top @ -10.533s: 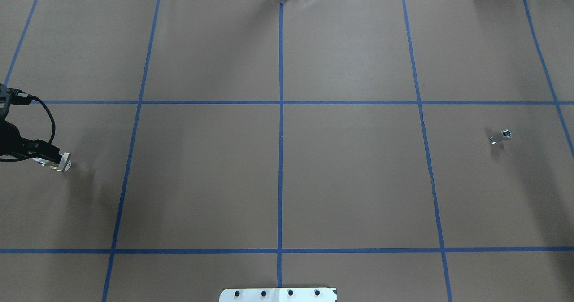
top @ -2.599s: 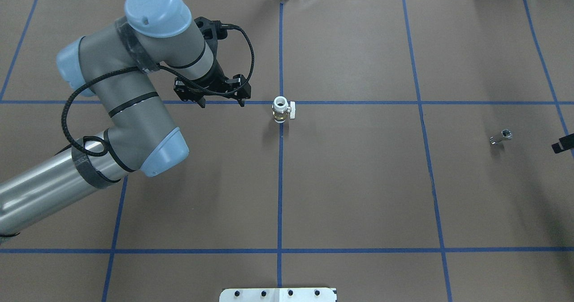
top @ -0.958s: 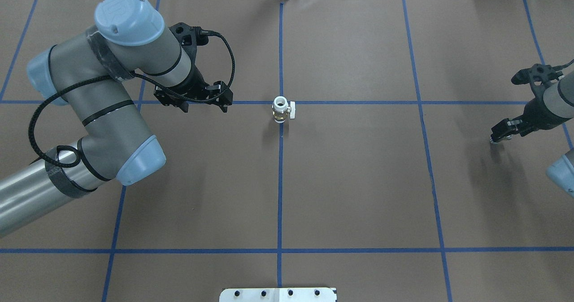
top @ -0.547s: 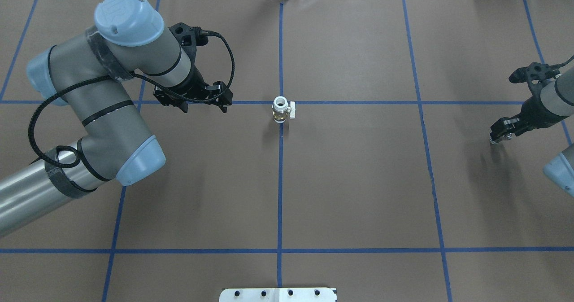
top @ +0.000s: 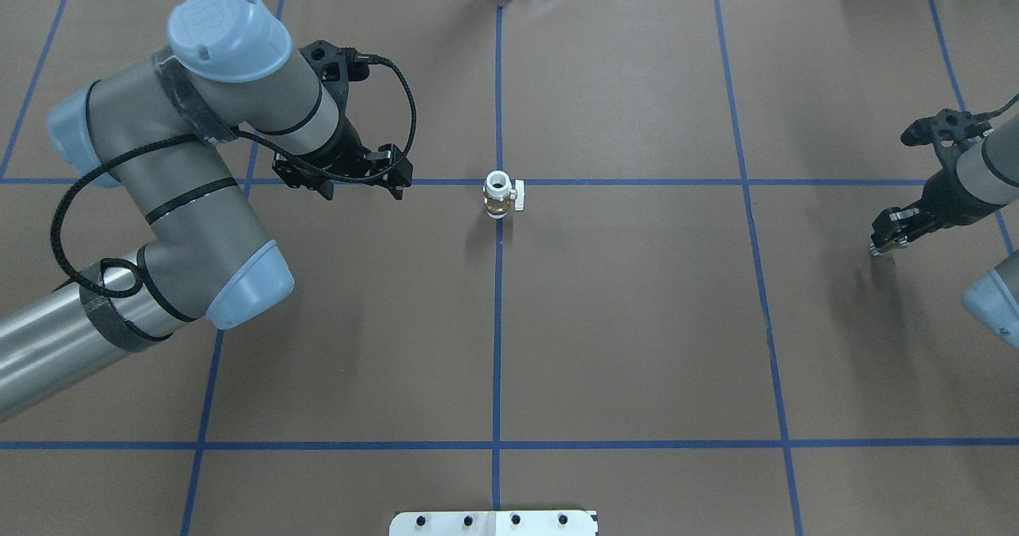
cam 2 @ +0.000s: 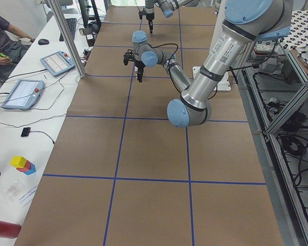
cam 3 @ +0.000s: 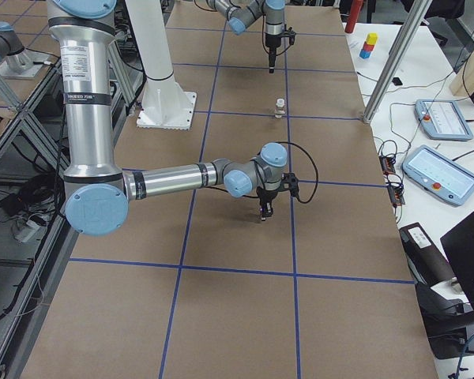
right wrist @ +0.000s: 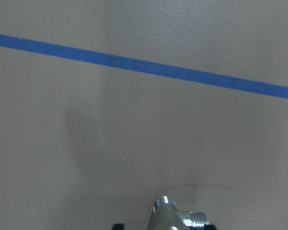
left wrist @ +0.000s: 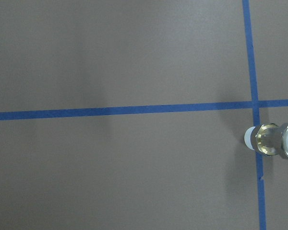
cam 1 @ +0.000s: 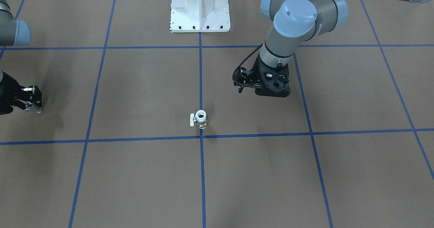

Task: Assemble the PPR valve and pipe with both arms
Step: 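Lift the chrome fitting with the right gripper and carry it above the valve, then lower the chrome fitting onto the top of the valve with the right gripper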

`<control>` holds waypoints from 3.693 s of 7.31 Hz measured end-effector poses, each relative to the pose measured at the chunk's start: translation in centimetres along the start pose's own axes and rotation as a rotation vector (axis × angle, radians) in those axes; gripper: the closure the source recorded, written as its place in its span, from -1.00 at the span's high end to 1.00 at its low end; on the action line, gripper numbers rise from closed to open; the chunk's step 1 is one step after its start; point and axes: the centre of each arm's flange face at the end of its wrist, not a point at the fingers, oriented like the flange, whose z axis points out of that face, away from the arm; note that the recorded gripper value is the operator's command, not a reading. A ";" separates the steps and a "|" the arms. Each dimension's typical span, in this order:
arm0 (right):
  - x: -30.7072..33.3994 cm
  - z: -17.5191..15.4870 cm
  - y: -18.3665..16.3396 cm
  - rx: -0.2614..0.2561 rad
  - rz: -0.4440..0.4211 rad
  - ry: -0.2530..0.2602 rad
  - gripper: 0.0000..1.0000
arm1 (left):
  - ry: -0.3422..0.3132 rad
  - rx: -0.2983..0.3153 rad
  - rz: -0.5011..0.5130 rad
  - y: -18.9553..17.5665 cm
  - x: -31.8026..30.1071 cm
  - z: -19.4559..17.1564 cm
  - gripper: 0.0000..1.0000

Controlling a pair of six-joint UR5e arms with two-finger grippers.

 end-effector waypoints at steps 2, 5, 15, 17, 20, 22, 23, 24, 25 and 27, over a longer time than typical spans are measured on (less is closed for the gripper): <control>0.1 0.1 0.0 -0.001 -0.005 0.000 -1.00 | 0.000 0.000 0.000 0.0 0.0 0.0 0.98; -4.0 -3.0 -2.6 0.045 0.011 -0.039 -1.00 | 0.004 0.006 0.001 -0.1 0.0 -0.4 0.98; -51.5 -12.6 -18.4 0.024 0.487 -0.130 -1.00 | -0.116 -0.002 0.158 0.3 -16.2 -0.4 0.98; -52.2 -12.1 -17.5 0.026 0.478 -0.126 -1.00 | -0.117 -0.001 0.158 0.2 -16.3 -0.4 0.98; -52.7 -11.4 -16.9 0.019 0.471 -0.122 -1.00 | -0.116 0.001 0.158 0.2 -16.3 -0.5 0.98; -53.1 -10.9 -16.5 0.012 0.466 -0.119 -1.00 | -0.116 0.001 0.159 0.2 -16.2 -0.5 0.98; -53.1 -10.7 -16.4 0.011 0.466 -0.117 -1.00 | -0.116 0.001 0.159 0.2 -16.2 -0.5 0.98; -53.1 -10.6 -16.4 0.010 0.466 -0.116 -1.00 | -0.116 0.001 0.159 0.2 -16.2 -0.5 0.98; -53.1 -10.5 -16.4 0.009 0.466 -0.115 -1.00 | -0.116 0.001 0.159 0.2 -16.2 -0.5 0.98; -53.0 -10.5 -16.5 0.009 0.466 -0.113 -1.00 | -0.116 0.001 0.158 0.2 -16.2 -0.5 0.98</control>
